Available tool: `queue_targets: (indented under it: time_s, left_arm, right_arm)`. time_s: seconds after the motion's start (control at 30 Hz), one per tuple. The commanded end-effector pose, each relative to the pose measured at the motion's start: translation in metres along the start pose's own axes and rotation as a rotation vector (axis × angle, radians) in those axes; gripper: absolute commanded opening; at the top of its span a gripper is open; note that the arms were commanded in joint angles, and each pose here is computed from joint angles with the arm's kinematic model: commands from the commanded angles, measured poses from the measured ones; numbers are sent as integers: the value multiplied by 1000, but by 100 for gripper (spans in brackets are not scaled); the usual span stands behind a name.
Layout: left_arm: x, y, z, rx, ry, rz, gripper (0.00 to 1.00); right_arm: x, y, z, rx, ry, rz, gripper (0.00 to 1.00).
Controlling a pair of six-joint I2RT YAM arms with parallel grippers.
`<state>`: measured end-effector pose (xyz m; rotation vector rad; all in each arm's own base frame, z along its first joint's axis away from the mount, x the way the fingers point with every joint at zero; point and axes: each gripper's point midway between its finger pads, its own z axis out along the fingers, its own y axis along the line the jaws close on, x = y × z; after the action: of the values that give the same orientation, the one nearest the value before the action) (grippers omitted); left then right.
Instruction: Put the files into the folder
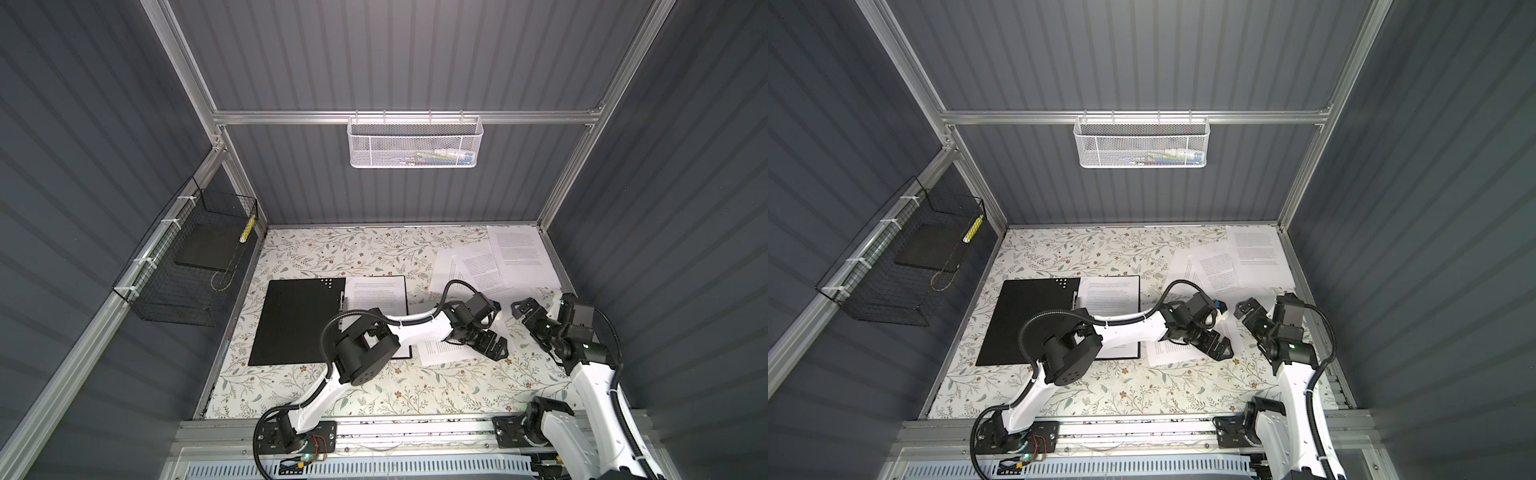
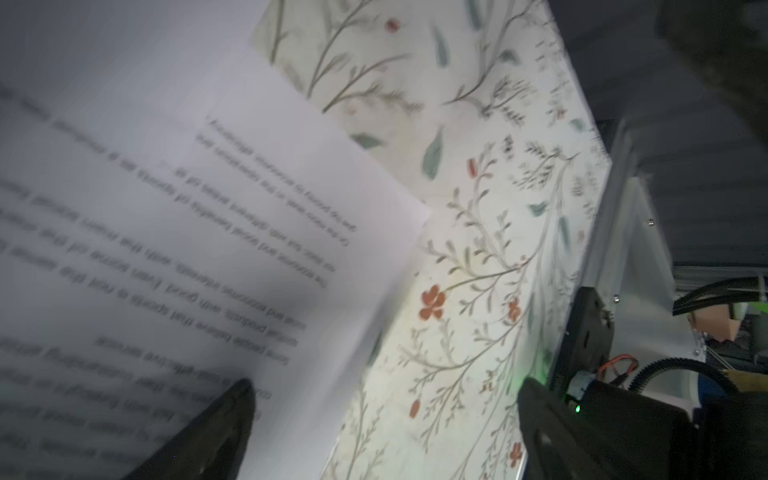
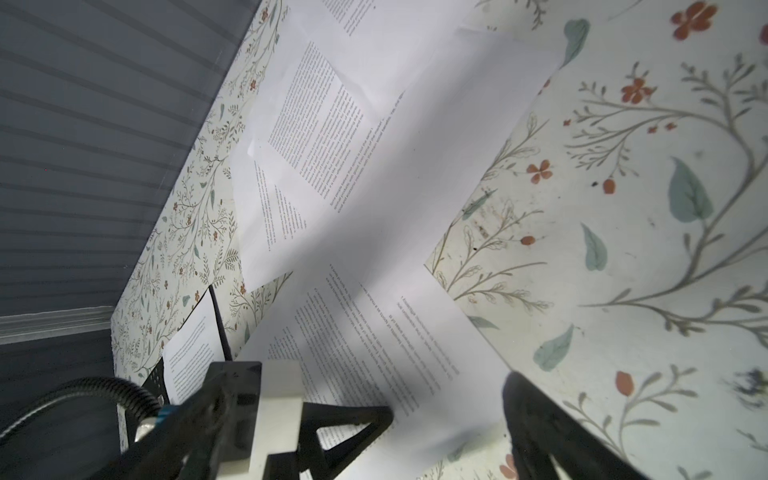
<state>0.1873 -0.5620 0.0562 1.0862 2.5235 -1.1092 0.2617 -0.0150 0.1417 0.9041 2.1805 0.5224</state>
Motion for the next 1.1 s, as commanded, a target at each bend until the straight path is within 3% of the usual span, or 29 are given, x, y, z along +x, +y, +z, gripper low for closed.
queue_targets:
  time_s: [0.0, 0.2, 0.4, 0.57, 0.7, 0.83, 0.93, 1.07]
  left_arm:
    - [15, -7, 12, 35, 71, -35, 100]
    - [60, -31, 20, 112, 208, -26, 100]
    - [115, -44, 3, 155, 330, -7, 100]
    - [102, -46, -16, 157, 290, 27, 100]
    - [65, -81, -46, 255, 174, 73, 100]
    - [48, -101, -83, 321, 80, 45, 100]
    - [60, -89, -96, 261, 67, 1, 100]
    - [93, -43, -103, 68, 101, -80, 100]
  right_arm:
    - [-4, 2, -11, 4, 1, -5, 99]
    - [-12, 6, -15, -1, -18, -11, 99]
    - [-12, 5, -5, 4, 13, -21, 99]
    - [3, -8, 20, 7, 74, 25, 99]
    - [21, -13, 41, -25, 151, 67, 99]
    - [30, -24, 56, 5, 188, 86, 99]
    - [35, -30, 69, 26, 238, 94, 99]
    - [36, -32, 81, 47, 271, 93, 99]
